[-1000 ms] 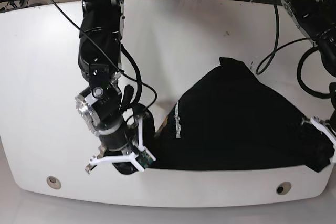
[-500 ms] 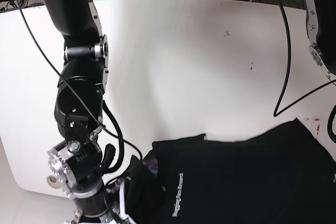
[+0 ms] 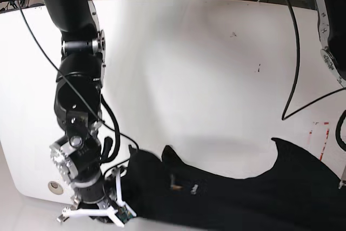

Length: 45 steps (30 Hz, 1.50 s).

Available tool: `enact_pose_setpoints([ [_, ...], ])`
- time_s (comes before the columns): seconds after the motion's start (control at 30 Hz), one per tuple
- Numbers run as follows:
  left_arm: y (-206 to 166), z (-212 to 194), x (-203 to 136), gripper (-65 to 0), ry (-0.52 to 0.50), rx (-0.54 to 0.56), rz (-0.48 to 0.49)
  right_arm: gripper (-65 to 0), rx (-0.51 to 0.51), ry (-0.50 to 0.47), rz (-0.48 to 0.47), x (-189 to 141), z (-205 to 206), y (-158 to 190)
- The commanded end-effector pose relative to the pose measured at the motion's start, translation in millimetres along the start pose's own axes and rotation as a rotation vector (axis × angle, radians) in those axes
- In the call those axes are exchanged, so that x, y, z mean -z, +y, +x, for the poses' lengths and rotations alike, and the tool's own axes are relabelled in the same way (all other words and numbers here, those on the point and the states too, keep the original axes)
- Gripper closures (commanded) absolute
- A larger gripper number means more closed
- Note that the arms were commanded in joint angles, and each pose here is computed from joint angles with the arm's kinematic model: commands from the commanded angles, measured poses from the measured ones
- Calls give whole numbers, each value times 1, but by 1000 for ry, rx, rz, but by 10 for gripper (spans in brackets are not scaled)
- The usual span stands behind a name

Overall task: Fold the T-shirt properly
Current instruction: 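Lift the shirt with both grippers and spread it across the table, then regrasp the shirt edges with both grippers and lift it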

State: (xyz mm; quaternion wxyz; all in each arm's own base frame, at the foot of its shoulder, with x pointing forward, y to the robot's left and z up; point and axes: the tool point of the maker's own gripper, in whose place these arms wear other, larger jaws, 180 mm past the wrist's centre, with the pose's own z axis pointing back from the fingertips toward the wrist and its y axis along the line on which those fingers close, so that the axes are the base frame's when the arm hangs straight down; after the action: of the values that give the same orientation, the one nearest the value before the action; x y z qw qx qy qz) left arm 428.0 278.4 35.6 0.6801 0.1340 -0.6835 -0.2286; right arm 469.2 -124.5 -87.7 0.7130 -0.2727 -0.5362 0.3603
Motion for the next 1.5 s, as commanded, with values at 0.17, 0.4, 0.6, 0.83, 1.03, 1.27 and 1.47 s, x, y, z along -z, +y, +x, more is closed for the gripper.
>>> enact_pose_setpoints([
  [0.17, -44, -46, -2, 0, 77, 37, -101, 0, 44, 20, 104, -18, -27, 67],
  [0.4, -101, -130, -35, 0, 268, 31, -213, 0, 98, 126, 313, -37, -72, 162],
  [0.6, -124, -194, -69, 0, 420, -51, -244, 0, 170, 172, 434, -61, -96, 218],
  [0.83, -123, -235, -105, 0, 543, -88, -228, -40, 353, 265, 473, -78, -127, 243],
  [1.03, -122, -256, -127, 0, 612, -101, -220, -203, 570, 247, 529, -91, -141, 250],
  [1.27, -118, -266, -140, 0, 669, -61, -236, -327, 848, 242, 527, -103, -166, 232],
  [1.47, -100, -266, -145, 0, 676, -51, -187, -360, 1000, 331, 478, -125, -218, 214],
])
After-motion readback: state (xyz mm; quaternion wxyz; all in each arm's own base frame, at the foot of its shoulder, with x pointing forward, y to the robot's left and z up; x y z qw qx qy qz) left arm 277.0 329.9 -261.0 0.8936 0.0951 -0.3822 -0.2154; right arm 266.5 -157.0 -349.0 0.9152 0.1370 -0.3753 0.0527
